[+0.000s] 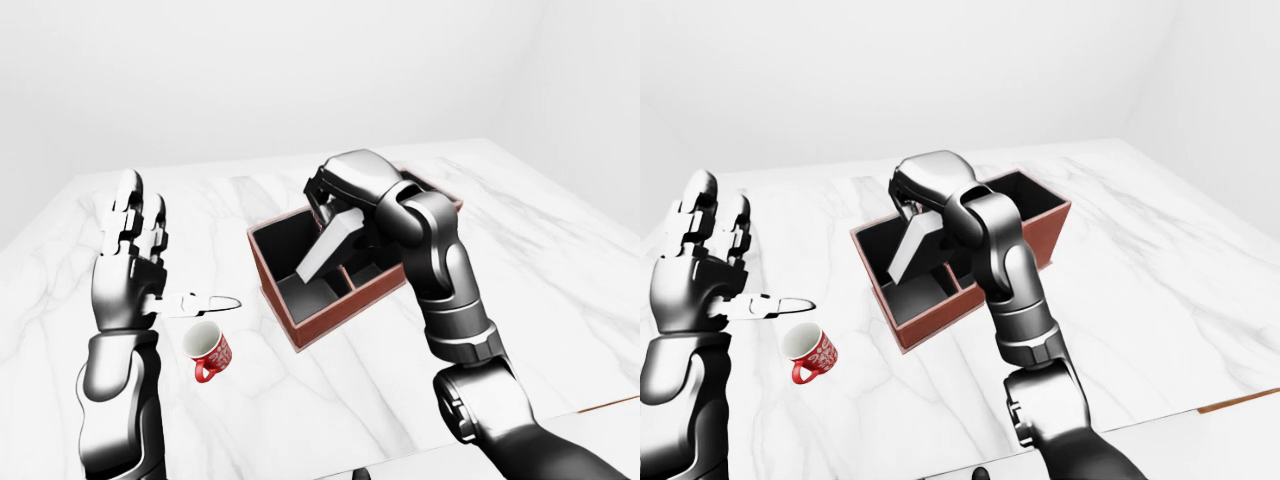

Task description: Pick up the book and place it in the left compartment of the caddy.

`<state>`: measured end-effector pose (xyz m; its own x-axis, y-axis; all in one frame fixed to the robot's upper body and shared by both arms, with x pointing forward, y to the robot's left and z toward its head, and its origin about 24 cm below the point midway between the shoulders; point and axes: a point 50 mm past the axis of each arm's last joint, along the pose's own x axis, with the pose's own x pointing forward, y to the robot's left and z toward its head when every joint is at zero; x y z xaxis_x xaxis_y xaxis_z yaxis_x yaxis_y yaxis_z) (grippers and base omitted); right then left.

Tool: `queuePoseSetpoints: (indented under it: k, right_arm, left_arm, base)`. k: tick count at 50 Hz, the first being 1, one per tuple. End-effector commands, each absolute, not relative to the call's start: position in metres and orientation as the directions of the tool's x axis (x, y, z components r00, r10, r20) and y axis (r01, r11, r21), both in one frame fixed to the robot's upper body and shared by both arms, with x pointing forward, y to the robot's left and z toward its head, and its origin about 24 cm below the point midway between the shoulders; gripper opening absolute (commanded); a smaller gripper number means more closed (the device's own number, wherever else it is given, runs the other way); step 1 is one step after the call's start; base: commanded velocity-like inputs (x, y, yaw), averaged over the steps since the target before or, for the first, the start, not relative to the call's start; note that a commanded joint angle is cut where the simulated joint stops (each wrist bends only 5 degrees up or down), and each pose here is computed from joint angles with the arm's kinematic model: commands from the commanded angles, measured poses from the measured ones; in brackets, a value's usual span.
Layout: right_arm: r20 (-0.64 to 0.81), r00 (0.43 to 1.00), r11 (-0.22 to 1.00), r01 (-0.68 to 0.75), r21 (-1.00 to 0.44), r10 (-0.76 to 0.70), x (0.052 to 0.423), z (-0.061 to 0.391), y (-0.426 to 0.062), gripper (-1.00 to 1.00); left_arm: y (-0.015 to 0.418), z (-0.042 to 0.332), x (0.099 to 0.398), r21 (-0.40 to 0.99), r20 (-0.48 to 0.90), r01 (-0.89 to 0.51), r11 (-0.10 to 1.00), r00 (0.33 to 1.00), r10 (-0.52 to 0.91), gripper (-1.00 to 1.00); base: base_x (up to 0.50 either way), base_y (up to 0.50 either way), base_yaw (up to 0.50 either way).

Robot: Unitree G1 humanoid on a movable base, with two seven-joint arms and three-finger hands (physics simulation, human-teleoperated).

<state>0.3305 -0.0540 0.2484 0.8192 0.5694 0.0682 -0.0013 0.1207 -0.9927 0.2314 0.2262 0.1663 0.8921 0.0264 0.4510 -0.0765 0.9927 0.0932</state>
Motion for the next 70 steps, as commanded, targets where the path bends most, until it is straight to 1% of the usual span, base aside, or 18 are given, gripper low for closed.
queuePoseSetpoints:
  k: [1, 5, 10, 13, 22, 28, 33, 43, 51, 53, 55, 56, 70]
  right_arm:
    - [0.035, 0.784, 0.114, -0.046, -0.992, 0.619, 0.333, 0.247, -0.027, -1.0]
    - [-0.015, 0.784, 0.086, -0.087, -0.992, 0.621, 0.339, 0.24, -0.02, -1.0]
    - [-0.098, 0.798, 0.028, -0.142, -0.989, 0.595, 0.349, 0.227, -0.016, -1.0]
    - [-0.123, 0.802, 0.003, -0.153, -0.988, 0.584, 0.351, 0.223, -0.014, -1.0]
    - [-0.029, 0.817, 0.031, -0.058, -0.998, 0.575, 0.352, 0.226, -0.006, -1.0]
    - [0.018, 0.798, 0.055, -0.018, -0.998, 0.602, 0.339, 0.23, 0.003, -1.0]
    - [0.051, 0.807, 0.055, 0.024, -0.998, 0.588, 0.341, 0.234, 0.002, -1.0]
    - [0.022, 0.819, 0.02, 0.012, -1.0, 0.573, 0.346, 0.223, 0.005, -1.0]
    - [0.021, 0.843, -0.018, 0.036, -0.999, 0.537, 0.353, 0.219, -0.001, -1.0]
    - [0.045, 0.853, -0.048, 0.081, -0.996, 0.52, 0.356, 0.219, -0.002, -1.0]
    - [0.036, 0.854, -0.045, 0.07, -0.997, 0.52, 0.356, 0.217, -0.002, -1.0]
    - [0.054, 0.856, -0.057, 0.097, -0.994, 0.515, 0.357, 0.218, -0.002, -1.0]
    - [0.024, 0.86, -0.074, 0.072, -0.995, 0.51, 0.36, 0.198, 0.003, -1.0]
  left_arm:
    - [0.235, 0.172, 0.226, 0.081, 0.474, -0.101, 0.992, 0.879, 0.051, 1.0]
    - [0.236, 0.17, 0.226, 0.077, 0.468, -0.105, 0.992, 0.882, 0.057, 1.0]
    - [0.239, 0.17, 0.226, 0.074, 0.468, -0.11, 0.991, 0.881, 0.063, 1.0]
    - [0.24, 0.17, 0.225, 0.072, 0.467, -0.113, 0.991, 0.882, 0.066, 1.0]
    - [0.242, 0.168, 0.225, 0.067, 0.461, -0.117, 0.991, 0.884, 0.074, 1.0]
    - [0.243, 0.166, 0.226, 0.062, 0.451, -0.116, 0.991, 0.889, 0.076, 1.0]
    - [0.243, 0.165, 0.225, 0.059, 0.446, -0.117, 0.991, 0.891, 0.079, 1.0]
    - [0.244, 0.162, 0.225, 0.054, 0.436, -0.118, 0.992, 0.896, 0.082, 1.0]
    - [0.244, 0.159, 0.227, 0.051, 0.425, -0.116, 0.992, 0.901, 0.083, 1.0]
    - [0.245, 0.159, 0.227, 0.05, 0.423, -0.116, 0.992, 0.902, 0.085, 1.0]
    - [0.245, 0.158, 0.226, 0.05, 0.422, -0.116, 0.992, 0.903, 0.085, 1.0]
    - [0.245, 0.158, 0.226, 0.049, 0.421, -0.117, 0.992, 0.903, 0.086, 1.0]
    - [0.245, 0.157, 0.227, 0.046, 0.417, -0.116, 0.992, 0.905, 0.086, 1.0]
  base:
    - [0.0, 0.0, 0.0]
    - [0.0, 0.0, 0.0]
    - [0.0, 0.0, 0.0]
    - [0.0, 0.0, 0.0]
    - [0.0, 0.0, 0.0]
    - [0.0, 0.0, 0.0]
    - [0.0, 0.0, 0.0]
    - [0.0, 0.0, 0.0]
    - [0.0, 0.0, 0.0]
    - [0.0, 0.0, 0.0]
    - [0.0, 0.0, 0.0]
    - [0.0, 0.0, 0.0]
    - [0.0, 0.0, 0.0]
